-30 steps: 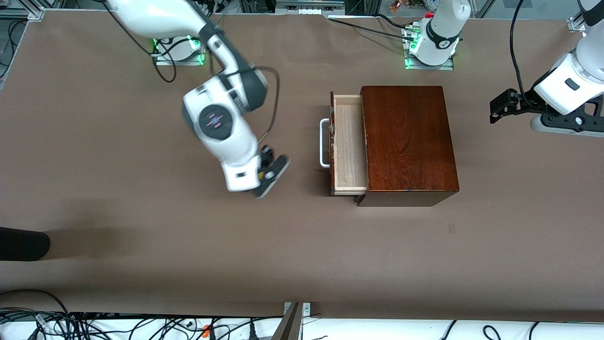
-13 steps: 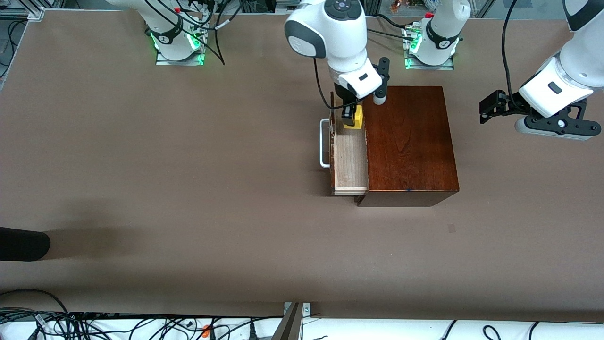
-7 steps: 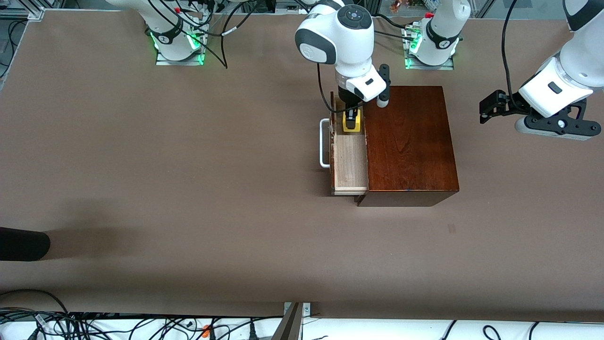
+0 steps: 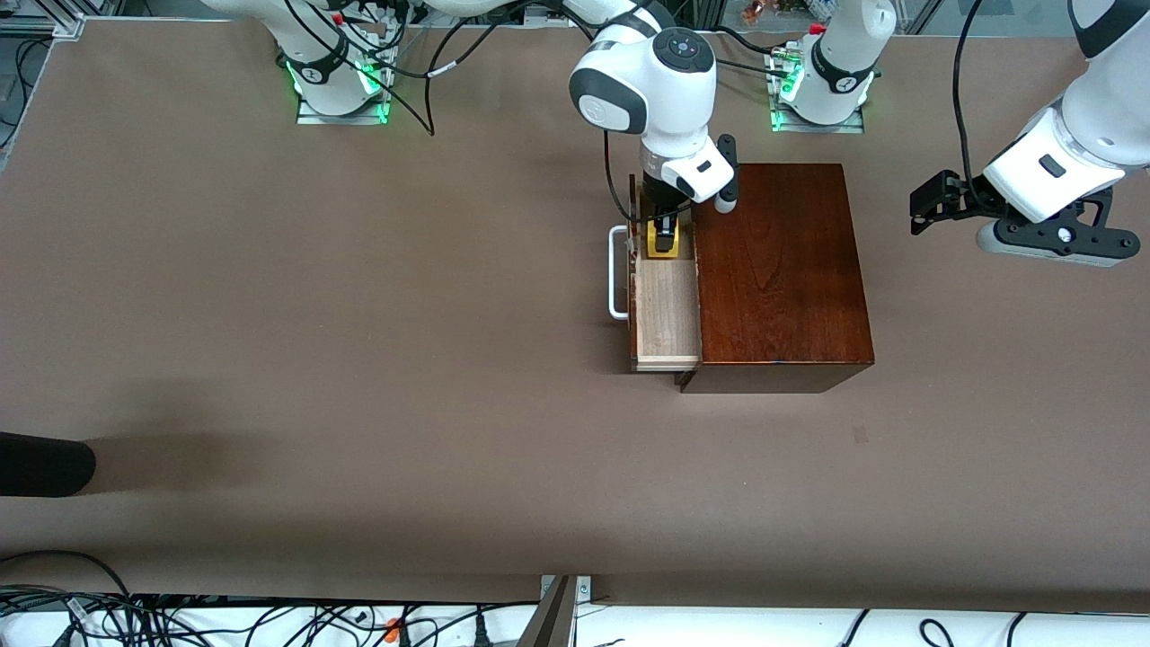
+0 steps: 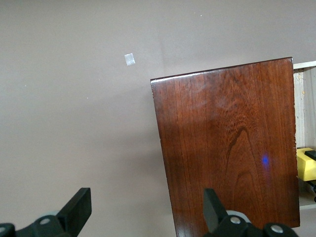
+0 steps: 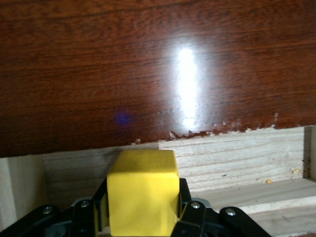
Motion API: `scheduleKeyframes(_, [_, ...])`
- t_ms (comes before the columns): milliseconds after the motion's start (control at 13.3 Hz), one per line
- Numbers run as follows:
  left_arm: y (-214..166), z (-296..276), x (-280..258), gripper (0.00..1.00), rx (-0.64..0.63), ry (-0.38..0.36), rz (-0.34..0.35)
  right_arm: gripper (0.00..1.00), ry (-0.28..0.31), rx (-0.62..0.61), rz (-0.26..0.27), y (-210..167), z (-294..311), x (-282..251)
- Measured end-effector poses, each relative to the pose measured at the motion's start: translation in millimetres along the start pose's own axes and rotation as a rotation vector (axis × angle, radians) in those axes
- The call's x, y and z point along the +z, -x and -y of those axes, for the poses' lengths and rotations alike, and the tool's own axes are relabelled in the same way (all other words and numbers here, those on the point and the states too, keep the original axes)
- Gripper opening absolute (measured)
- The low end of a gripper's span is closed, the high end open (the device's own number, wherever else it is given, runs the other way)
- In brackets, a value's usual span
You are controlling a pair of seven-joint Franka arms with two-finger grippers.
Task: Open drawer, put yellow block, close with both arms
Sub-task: 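Lower the cube into the drawer and open the right gripper, then lift the right gripper away while the left gripper reaches the drawer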
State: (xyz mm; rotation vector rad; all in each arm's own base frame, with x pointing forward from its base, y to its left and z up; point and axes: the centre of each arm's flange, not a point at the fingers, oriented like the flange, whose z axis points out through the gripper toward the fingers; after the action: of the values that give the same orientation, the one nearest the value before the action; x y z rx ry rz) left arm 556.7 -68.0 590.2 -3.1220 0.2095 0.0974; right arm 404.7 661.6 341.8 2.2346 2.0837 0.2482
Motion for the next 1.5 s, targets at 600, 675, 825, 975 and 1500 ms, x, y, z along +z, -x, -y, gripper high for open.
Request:
scheduleKeyframes(600, [0.0, 0.0, -0.4, 1.00, 0.000, 0.000, -0.001, 0.56, 0.022, -0.025, 0.033, 0.8, 3.1, 18.5])
scheduleKeyframes(675, [0.0, 0.0, -0.4, 1.00, 0.000, 0.000, -0.001, 0.56, 0.028, -0.031, 0.035, 0.2, 4.2, 18.5])
scheduleKeyframes(825, [0.0, 0.0, -0.5, 1.00, 0.000, 0.000, -0.001, 0.60, 0.032, -0.033, 0.035, 0.0, 4.2, 19.0])
scheduleKeyframes(975, [0.0, 0.0, -0.5, 1.00, 0.000, 0.000, -0.001, 0.81, 0.037, -0.030, 0.035, 1.0, 1.3, 20.7])
scheduleKeyframes(1500, [0.0, -0.2, -0.5, 1.00, 0.000, 0.000, -0.001, 1.00, 0.043, 0.046, -0.019, 5.7, -31.1, -62.0])
